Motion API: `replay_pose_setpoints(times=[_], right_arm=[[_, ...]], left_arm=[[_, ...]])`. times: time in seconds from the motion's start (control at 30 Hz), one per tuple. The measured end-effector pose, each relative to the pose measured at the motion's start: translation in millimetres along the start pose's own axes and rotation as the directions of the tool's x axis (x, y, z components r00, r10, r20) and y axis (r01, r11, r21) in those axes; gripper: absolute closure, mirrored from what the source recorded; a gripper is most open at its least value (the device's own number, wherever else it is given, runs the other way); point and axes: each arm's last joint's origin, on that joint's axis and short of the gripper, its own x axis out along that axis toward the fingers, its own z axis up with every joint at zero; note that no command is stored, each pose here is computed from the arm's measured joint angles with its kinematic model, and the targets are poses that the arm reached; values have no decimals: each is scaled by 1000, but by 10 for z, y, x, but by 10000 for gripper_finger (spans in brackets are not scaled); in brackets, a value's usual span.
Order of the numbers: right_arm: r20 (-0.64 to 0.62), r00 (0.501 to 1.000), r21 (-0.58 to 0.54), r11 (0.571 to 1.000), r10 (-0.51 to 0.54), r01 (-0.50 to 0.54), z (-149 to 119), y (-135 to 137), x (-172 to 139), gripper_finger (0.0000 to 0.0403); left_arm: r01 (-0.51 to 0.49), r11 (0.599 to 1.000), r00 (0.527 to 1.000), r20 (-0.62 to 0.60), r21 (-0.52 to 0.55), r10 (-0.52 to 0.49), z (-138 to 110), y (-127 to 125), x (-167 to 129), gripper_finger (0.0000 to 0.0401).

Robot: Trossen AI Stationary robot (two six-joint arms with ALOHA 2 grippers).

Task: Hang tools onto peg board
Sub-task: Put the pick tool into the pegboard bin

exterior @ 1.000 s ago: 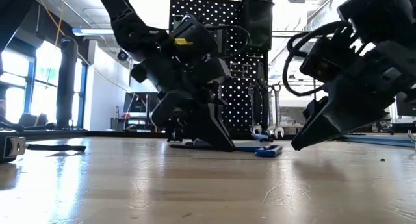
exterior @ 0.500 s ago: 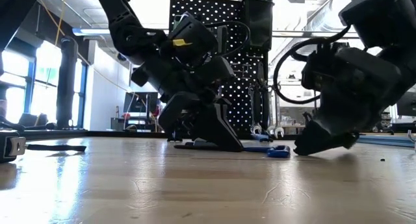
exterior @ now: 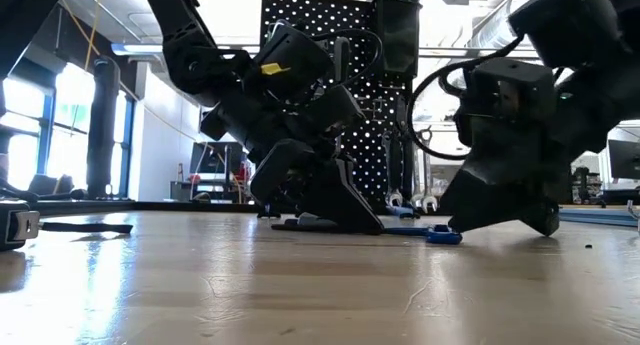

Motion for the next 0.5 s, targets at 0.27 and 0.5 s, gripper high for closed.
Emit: replay_pose_setpoints(times=[0.27, 0.5], right_arm=[[1, 1000, 33, 999, 7, -7, 80, -12, -12, 265], [-100, 993, 78, 995, -61, 68, 63, -46, -151, 265]], left_arm=[[-14, 1000, 1000, 2, -4, 14, 23, -46, 15, 401], [-28, 1000, 999, -21, -1, 28, 14, -79, 19, 401]])
